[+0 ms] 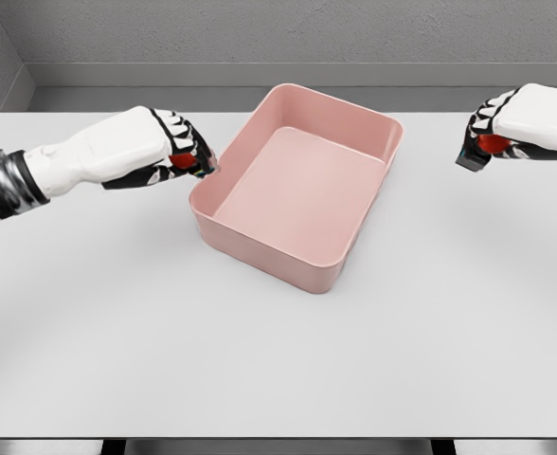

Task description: Put the industrial switch in the basket with both arms

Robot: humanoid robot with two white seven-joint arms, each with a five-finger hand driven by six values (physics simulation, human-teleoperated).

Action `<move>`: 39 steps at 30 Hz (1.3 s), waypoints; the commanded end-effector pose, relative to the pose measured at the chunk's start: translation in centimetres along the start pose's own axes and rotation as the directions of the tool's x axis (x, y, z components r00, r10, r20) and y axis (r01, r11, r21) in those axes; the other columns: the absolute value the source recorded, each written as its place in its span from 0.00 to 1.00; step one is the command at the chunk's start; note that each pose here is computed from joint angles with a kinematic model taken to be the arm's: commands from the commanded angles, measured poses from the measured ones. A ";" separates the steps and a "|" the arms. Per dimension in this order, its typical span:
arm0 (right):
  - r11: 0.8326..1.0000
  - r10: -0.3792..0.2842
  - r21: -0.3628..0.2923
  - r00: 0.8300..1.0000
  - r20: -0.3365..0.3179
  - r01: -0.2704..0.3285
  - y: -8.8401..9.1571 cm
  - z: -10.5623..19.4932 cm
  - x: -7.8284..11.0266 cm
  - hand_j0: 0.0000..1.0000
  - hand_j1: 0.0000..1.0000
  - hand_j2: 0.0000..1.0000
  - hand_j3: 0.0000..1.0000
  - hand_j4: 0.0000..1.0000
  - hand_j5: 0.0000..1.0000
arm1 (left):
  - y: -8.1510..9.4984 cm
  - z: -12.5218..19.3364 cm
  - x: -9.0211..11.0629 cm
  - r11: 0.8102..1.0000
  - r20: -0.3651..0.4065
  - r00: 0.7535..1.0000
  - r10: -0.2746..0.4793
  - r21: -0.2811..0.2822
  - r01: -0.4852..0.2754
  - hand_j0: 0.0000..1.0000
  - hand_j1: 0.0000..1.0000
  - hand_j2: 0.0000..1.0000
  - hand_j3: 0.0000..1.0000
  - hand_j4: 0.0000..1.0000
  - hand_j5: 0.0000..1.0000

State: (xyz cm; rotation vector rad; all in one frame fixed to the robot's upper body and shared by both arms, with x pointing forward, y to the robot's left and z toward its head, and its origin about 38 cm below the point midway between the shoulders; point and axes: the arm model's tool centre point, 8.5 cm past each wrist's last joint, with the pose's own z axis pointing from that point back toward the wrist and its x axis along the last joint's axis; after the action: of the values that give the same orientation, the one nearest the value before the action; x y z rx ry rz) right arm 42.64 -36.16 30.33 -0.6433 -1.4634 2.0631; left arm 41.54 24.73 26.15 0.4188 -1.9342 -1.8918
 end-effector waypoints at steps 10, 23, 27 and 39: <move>0.999 0.039 -0.027 0.997 0.066 -0.038 -1.6 -1.1 2.1 0.45 0.45 0.45 0.45 0.45 0.45 | -0.7 -4.7 2.2 0.999 0.106 0.994 0.033 -0.013 -0.032 0.53 0.53 0.53 0.53 0.53 0.53; 0.998 0.044 -0.059 0.992 0.122 -0.037 -2.4 -3.3 3.5 0.45 0.45 0.45 0.45 0.45 0.45 | 0.8 -8.8 3.8 0.999 0.186 0.982 0.028 0.018 -0.032 1.00 1.00 1.00 1.00 1.00 1.00; 0.997 0.048 -0.063 0.991 0.126 -0.040 -2.6 -3.6 3.6 0.45 0.45 0.45 0.45 0.45 0.45 | 1.2 -8.7 3.8 0.999 0.187 0.982 0.026 0.027 -0.032 1.00 1.00 1.00 1.00 1.00 1.00; 0.995 0.061 -0.094 0.981 0.186 -0.044 -3.8 -6.3 5.2 0.45 0.45 0.45 0.45 0.45 0.45 | 2.5 -0.2 -0.9 0.999 0.007 0.999 0.041 0.019 -0.041 1.00 1.00 1.00 1.00 1.00 1.00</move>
State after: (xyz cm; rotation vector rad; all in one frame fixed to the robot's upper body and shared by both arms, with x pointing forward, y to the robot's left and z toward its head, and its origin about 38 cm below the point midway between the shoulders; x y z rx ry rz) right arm 43.31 -27.83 31.85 -0.5571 -1.6612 2.1590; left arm 42.19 23.00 26.31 0.3061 -1.9425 -1.8781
